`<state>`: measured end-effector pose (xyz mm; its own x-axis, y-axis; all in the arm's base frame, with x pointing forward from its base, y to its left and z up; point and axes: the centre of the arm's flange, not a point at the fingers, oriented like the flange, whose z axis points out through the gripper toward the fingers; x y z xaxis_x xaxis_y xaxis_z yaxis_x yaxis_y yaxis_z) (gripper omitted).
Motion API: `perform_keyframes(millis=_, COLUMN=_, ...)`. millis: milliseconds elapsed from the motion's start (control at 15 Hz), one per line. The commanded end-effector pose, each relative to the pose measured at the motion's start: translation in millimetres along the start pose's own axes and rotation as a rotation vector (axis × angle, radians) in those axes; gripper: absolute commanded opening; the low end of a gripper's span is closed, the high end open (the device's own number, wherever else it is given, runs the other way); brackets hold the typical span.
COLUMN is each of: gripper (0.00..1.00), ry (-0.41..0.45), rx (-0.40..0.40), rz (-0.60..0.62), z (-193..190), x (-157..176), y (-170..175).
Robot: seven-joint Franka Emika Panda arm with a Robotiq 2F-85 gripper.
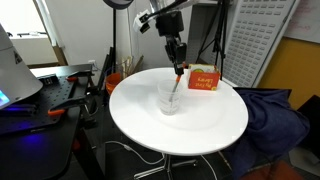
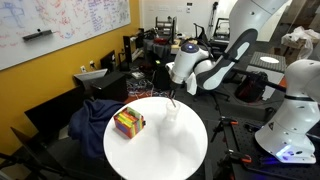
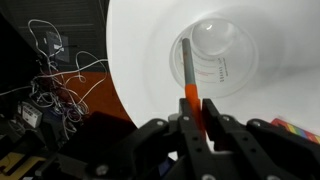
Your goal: Pick the marker from the cup and put it on the table
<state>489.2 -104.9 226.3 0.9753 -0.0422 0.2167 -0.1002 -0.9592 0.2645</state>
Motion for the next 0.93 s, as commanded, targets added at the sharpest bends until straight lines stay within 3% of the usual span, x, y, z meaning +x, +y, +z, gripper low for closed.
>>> perform_keyframes(millis=0, gripper=0.04, ry=0.051, rx=-0.019, rz=0.021, z=-29, x=-19, y=-6)
perform_keyframes(millis=867, gripper=0.04, ry=0.193, rx=-0.066, rz=-0.004, z=-72, x=-20, y=-15)
